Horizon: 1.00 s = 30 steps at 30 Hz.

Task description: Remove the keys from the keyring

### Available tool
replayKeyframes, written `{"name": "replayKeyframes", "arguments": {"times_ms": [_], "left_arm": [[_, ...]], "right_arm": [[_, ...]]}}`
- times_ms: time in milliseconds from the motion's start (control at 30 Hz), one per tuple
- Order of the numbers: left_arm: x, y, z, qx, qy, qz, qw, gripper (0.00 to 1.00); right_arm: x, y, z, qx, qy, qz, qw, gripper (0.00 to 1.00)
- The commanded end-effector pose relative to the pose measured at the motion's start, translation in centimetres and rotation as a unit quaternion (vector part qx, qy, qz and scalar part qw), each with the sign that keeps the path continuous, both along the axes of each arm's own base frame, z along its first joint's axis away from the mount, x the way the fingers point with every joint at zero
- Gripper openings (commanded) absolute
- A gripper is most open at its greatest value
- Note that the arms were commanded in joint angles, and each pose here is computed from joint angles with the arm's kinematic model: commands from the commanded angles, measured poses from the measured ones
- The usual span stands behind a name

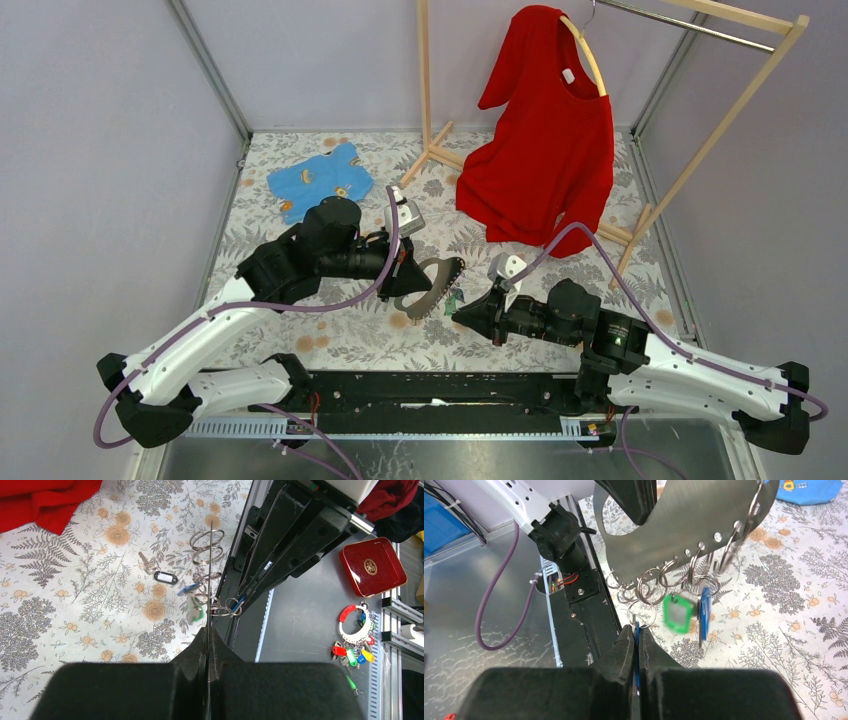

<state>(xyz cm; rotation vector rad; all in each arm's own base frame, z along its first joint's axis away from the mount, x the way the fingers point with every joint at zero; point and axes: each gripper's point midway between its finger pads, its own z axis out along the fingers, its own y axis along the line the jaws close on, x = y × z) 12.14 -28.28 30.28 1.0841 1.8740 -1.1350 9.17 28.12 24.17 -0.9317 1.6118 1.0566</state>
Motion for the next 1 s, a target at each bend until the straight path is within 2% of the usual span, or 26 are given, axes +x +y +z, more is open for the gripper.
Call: {"name": "replayKeyframes", "arguments": {"times_ms": [0, 400, 967], "left_arm": [[0.6, -0.2, 3.9, -0.051, -0.046, 0.010, 0.998, 0.00], [-0.6, -0.4, 3.3, -0.053, -0.031, -0.027, 0.998, 0.00], [-0.3, -0.7, 0.5, -0.009, -0.019, -0.029, 0.999, 0.00]], "right_arm": [[-0.5, 0.1, -0.9, -0.013, 0.007, 0.012, 1.000, 0.00], [-0.1, 0.4, -0.2, -0.007, -0.002, 0.004, 1.000, 0.00], [0.5, 1.3, 1.1, -0.004, -0.001, 0.000, 1.000, 0.00]]}}
